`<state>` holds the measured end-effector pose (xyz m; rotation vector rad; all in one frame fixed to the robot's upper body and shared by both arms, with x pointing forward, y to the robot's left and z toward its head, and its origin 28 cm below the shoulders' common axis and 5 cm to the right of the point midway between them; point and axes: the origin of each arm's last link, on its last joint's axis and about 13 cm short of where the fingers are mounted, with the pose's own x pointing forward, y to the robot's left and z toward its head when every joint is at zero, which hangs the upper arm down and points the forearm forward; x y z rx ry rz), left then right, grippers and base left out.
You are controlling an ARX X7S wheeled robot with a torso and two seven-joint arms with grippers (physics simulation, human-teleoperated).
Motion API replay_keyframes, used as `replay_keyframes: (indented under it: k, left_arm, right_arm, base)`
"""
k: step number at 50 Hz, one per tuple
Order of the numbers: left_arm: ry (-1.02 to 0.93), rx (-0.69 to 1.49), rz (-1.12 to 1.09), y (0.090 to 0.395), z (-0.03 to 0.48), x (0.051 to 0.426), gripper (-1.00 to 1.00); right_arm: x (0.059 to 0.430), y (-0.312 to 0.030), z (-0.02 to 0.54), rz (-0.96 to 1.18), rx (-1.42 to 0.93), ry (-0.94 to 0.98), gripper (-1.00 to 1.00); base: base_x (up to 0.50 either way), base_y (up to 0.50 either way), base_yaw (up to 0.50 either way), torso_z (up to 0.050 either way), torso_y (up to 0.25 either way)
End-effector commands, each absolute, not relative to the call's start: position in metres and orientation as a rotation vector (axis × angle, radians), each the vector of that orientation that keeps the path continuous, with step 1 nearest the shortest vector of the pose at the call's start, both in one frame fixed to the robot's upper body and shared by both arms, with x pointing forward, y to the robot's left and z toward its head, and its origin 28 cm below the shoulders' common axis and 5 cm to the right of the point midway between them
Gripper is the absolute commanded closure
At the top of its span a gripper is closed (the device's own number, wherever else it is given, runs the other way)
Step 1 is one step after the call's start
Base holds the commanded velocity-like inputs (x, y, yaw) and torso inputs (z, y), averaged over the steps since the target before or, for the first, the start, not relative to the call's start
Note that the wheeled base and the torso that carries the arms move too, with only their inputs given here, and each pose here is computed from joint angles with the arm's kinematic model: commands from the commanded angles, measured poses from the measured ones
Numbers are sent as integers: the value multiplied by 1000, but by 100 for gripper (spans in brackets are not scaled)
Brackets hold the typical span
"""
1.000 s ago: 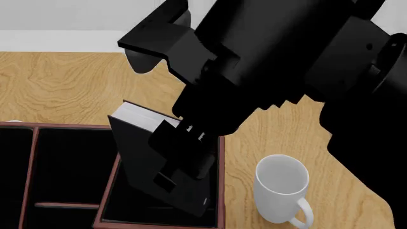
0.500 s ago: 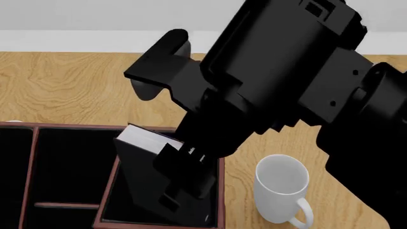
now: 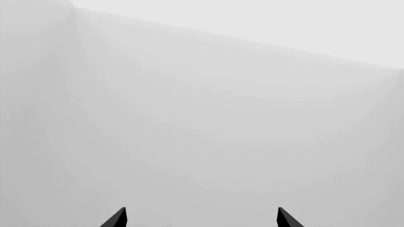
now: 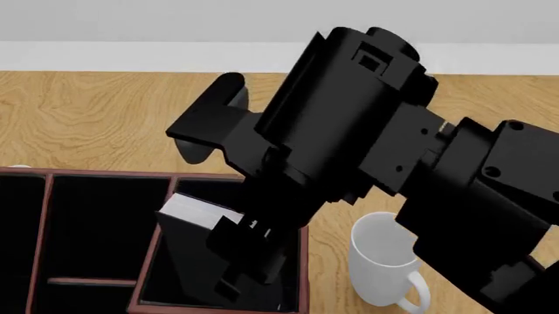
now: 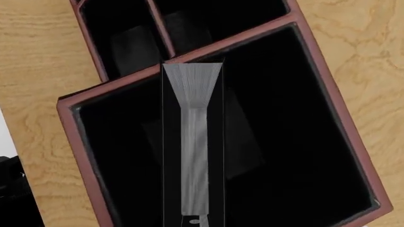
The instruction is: Pick up the book and place it in the right compartment of the caddy.
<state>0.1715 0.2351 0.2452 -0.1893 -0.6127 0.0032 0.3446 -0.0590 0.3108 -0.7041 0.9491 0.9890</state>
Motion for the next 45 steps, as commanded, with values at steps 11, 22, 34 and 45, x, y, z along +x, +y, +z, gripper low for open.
replay_keyframes:
  k: [11, 22, 34, 45]
  left_arm:
    - [-595, -199, 14, 237, 239, 176, -100]
    - [-590, -200, 20, 239, 238, 178, -100]
    - [-591, -201, 18, 239, 239, 178, -100]
    - [-603, -199, 11, 237, 243, 175, -100]
  right_arm:
    - [365, -48, 288, 1006, -749, 941, 100]
    - [374, -46, 280, 997, -758, 934, 100]
    - [372, -45, 286, 999, -764, 922, -100]
    - [367, -47, 296, 989, -767, 899, -100]
  base:
    - [0, 0, 0, 0, 1]
    - [0, 0, 0, 1, 1]
    - [0, 0, 0, 0, 0]
    - [0, 0, 0, 0, 0]
